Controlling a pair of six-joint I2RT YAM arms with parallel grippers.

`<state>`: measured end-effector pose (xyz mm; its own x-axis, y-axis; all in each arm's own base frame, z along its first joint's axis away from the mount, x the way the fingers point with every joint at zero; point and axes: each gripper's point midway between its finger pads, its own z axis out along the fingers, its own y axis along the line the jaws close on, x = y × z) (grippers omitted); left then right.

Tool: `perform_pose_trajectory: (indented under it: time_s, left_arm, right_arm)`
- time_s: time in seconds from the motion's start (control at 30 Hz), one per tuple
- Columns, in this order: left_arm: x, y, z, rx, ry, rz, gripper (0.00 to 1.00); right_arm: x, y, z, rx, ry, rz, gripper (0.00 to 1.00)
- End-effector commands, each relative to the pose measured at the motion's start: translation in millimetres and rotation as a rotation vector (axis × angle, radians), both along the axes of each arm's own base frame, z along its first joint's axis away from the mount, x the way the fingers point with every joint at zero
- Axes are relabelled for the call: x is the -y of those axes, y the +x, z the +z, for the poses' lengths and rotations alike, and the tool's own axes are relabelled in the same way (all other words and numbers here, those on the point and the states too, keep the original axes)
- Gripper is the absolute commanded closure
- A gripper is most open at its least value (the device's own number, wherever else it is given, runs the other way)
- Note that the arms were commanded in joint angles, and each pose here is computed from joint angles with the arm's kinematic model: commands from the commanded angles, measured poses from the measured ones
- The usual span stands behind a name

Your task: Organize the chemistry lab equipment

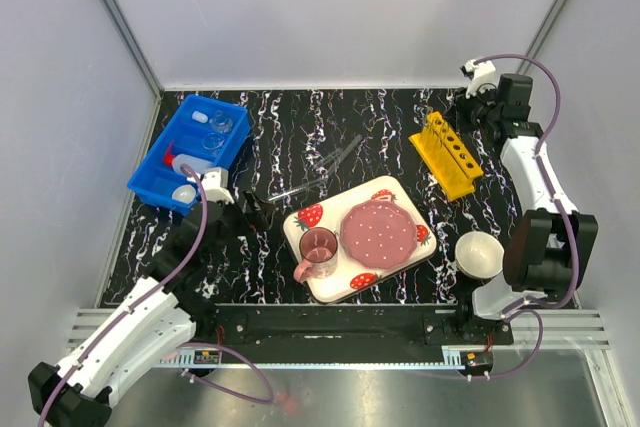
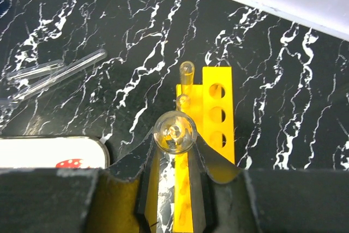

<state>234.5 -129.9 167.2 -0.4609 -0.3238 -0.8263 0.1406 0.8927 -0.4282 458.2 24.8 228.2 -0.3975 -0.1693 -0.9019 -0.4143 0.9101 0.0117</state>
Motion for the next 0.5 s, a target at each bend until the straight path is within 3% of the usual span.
perform_pose_trajectory:
  time_s: [0.0, 0.47]
  left_arm:
    - [0, 9, 19, 0.045, -0.011, 0.017, 0.01]
    - [0, 7, 13, 0.035, -0.009, 0.016, 0.01]
  right_arm:
    - [12, 28, 29, 0.127, -0.056, -0.023, 0.77]
    - [12, 42, 7, 0.091, -0.044, -0.023, 0.77]
